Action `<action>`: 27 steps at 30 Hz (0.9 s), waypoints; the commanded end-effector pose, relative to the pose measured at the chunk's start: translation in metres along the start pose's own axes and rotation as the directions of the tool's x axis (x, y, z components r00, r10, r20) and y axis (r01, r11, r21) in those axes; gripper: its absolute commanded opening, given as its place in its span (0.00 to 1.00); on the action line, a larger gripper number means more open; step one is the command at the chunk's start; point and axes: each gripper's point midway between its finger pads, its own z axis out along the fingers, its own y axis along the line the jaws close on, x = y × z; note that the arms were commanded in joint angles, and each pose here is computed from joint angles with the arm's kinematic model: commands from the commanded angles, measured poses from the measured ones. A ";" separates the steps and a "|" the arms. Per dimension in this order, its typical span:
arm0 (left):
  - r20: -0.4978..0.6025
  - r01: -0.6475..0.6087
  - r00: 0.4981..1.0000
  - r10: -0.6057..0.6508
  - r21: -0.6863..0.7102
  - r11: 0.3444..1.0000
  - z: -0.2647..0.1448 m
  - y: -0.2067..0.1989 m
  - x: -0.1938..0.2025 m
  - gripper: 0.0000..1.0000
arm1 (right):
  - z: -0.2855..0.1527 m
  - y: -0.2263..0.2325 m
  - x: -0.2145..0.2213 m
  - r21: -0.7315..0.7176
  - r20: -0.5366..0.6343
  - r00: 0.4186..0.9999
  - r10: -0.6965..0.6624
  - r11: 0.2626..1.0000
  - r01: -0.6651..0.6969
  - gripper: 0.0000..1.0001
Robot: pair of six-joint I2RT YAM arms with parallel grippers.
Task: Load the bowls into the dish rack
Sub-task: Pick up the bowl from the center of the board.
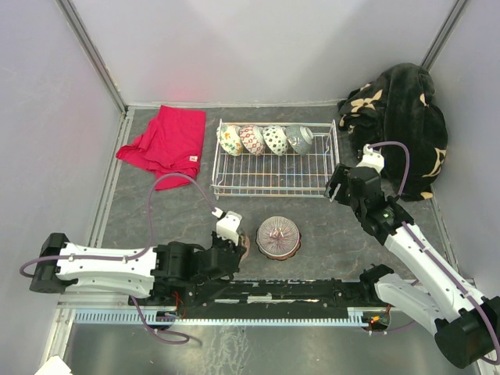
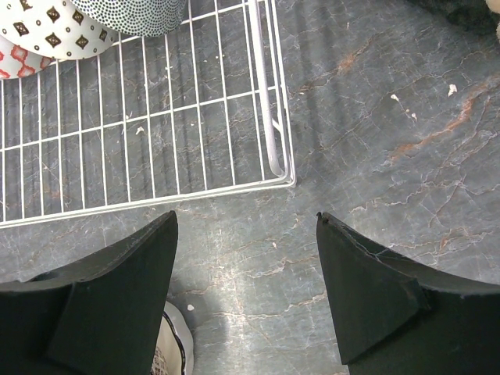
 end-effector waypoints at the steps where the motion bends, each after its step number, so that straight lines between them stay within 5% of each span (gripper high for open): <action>1: 0.124 0.084 0.988 -0.092 0.071 0.994 -0.017 -0.018 -0.047 0.03 | -0.003 0.002 -0.012 -0.009 0.041 0.999 0.011 1.000 -0.010 0.79; 27: 0.311 0.053 0.943 -0.122 0.219 0.974 -0.057 -0.074 -0.153 0.03 | -0.002 0.000 -0.012 0.000 0.042 0.999 0.007 1.000 -0.007 0.80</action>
